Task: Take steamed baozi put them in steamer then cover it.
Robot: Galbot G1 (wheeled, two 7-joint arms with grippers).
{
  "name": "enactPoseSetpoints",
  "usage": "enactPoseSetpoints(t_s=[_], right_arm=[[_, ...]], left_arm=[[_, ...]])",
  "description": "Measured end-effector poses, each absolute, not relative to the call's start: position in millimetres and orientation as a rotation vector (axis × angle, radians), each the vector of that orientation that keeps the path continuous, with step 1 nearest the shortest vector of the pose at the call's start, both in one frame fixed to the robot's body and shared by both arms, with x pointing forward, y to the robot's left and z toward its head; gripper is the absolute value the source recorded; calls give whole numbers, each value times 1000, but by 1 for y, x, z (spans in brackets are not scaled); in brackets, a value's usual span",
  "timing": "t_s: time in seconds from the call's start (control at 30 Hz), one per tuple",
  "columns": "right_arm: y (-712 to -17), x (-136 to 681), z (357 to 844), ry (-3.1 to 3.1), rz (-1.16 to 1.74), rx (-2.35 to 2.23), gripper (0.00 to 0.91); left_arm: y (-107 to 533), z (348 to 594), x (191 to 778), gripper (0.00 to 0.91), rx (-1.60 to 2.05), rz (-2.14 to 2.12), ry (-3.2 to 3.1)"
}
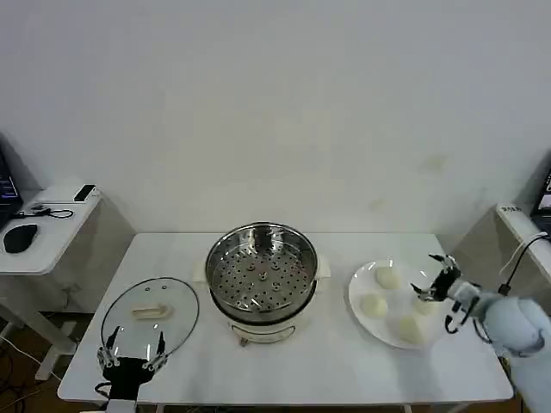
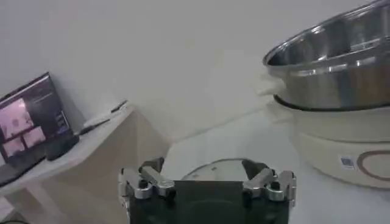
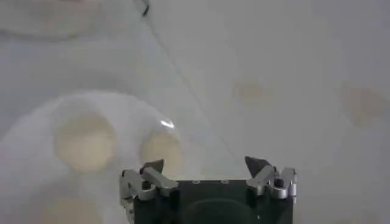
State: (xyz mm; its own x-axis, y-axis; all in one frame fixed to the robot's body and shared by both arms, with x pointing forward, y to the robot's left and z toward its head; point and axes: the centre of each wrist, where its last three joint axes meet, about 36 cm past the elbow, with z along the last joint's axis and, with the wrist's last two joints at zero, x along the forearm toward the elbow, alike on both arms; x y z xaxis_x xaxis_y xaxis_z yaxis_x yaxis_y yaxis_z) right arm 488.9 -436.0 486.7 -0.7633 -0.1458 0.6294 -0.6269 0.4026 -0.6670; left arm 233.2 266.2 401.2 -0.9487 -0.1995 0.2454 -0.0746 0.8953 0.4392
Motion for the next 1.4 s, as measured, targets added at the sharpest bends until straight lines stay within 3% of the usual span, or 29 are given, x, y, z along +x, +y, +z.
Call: enactPoseSetpoints(t_s=[0.53, 1.2, 1.4], right_arm=[[-412, 604, 491, -1751, 1393, 913, 907], [-374, 659, 456, -1515, 1367, 983, 907], [-366, 668, 452, -1501, 1365, 977, 796]], left_arm=[[265, 408, 241, 907, 200, -650, -2786], [269, 399, 240, 907, 200, -672, -2756], [271, 400, 240, 907, 206, -680, -2753]])
